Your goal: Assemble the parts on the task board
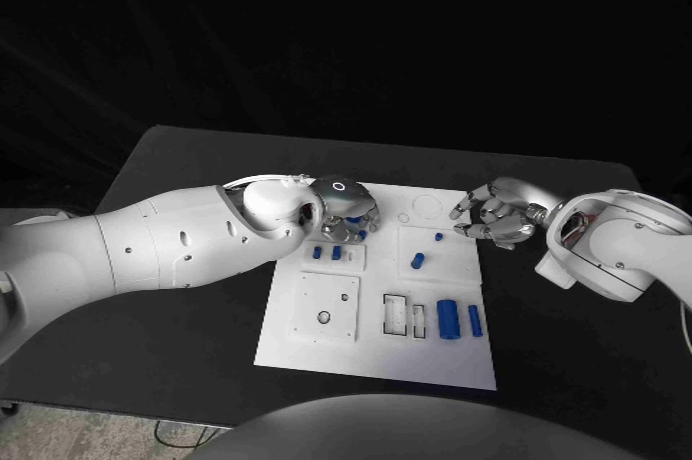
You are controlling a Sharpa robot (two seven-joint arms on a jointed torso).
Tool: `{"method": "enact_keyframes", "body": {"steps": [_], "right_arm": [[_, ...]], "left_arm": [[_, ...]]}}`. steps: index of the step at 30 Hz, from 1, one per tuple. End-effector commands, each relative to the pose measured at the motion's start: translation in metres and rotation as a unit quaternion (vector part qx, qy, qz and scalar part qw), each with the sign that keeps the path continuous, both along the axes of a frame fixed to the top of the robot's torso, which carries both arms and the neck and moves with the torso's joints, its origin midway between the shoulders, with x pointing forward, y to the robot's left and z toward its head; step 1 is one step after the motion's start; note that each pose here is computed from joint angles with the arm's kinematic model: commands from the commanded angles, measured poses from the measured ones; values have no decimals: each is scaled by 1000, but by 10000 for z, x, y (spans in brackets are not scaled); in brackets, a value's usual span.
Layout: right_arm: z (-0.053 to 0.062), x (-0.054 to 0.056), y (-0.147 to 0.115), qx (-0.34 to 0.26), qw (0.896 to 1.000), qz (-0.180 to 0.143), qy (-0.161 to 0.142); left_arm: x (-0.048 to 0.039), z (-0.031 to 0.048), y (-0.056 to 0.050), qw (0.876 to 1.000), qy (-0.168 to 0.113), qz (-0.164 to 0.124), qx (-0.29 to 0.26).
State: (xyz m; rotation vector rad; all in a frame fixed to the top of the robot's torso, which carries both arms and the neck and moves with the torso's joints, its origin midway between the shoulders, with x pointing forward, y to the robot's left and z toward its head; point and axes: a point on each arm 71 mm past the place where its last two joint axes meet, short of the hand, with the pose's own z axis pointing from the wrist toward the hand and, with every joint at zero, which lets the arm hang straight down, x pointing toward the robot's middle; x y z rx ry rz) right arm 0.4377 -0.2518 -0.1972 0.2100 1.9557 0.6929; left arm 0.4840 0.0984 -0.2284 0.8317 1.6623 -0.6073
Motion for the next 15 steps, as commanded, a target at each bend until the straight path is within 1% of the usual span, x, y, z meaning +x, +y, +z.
{"method": "enact_keyframes", "body": {"steps": [1, 7, 15], "right_arm": [[-13, -5, 4, -3, 1000, 3, 8], [-17, -7, -2, -3, 1000, 3, 10], [-20, -9, -6, -3, 1000, 2, 13]], "left_arm": [[-12, -30, -32, 1000, 8, -8, -4], [-11, -44, -35, 1000, 5, -9, -10], [2, -56, 15, 1000, 7, -1, -6]]}}
